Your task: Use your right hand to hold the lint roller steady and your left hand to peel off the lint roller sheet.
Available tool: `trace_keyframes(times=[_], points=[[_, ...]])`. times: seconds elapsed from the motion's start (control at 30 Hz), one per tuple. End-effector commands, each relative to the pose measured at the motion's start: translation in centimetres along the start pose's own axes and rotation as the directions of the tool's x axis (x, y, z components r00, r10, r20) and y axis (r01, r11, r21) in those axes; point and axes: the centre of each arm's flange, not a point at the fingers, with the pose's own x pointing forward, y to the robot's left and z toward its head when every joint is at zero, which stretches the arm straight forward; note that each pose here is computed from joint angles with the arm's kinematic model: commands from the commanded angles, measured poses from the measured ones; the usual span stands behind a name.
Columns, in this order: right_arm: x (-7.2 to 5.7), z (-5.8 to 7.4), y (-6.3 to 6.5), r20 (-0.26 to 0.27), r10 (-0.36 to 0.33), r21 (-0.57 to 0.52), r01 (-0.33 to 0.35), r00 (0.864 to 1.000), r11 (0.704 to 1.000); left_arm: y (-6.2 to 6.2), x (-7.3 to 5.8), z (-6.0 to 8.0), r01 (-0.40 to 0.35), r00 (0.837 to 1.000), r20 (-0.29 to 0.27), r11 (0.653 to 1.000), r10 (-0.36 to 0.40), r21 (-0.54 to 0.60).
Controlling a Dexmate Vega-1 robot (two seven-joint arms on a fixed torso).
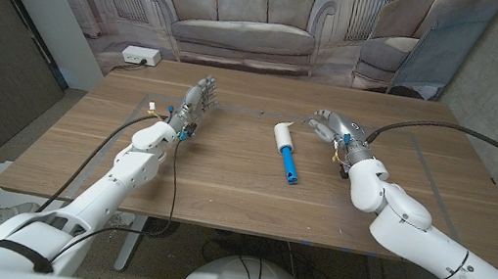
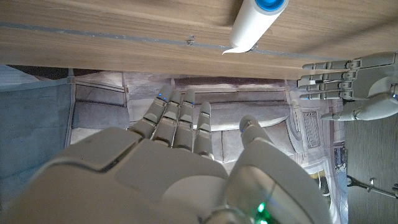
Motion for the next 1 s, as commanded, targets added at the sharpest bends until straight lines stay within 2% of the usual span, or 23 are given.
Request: trace_keyframes(times=[0.03,0.3,0.57,0.67,0.73,0.9,1.0], points=[[-0.9,1.7,0.8,-0.047,0.022,-0.102,-0.027,0.999,0.994,0.0,0.3,0.0,0.015,1.0,-0.003,1.0,-0.015,0.002],[-1.4,2.6,1.4,-0.072,0.037,-0.144,-0.047,0.997,0.988,0.1,0.4,0.0,0.024,1.0,-0.007,1.0,-0.024,0.0],[-1.6,3.7,2.5,-0.102,0.016,-0.244,-0.04,0.995,0.969,0.1,0.6,-0.1,0.036,0.999,-0.01,0.999,-0.036,0.002],[-1.5,3.4,2.9,-0.105,0.046,-0.209,-0.068,0.993,0.976,0.2,0.7,-0.2,0.032,0.999,-0.014,0.999,-0.032,-0.003],[-1.5,3.6,3.1,-0.13,0.033,-0.252,-0.065,0.991,0.966,0.2,0.7,-0.2,0.032,0.999,-0.014,0.999,-0.032,0.002],[-1.5,3.8,3.4,-0.145,0.026,-0.294,-0.068,0.989,0.953,0.2,0.9,-0.3,0.039,0.999,-0.016,0.999,-0.039,-0.002],[-1.4,3.5,3.7,-0.151,0.049,-0.256,-0.087,0.987,0.963,0.1,1.0,-0.3,0.042,0.999,-0.015,0.999,-0.042,-0.004]])
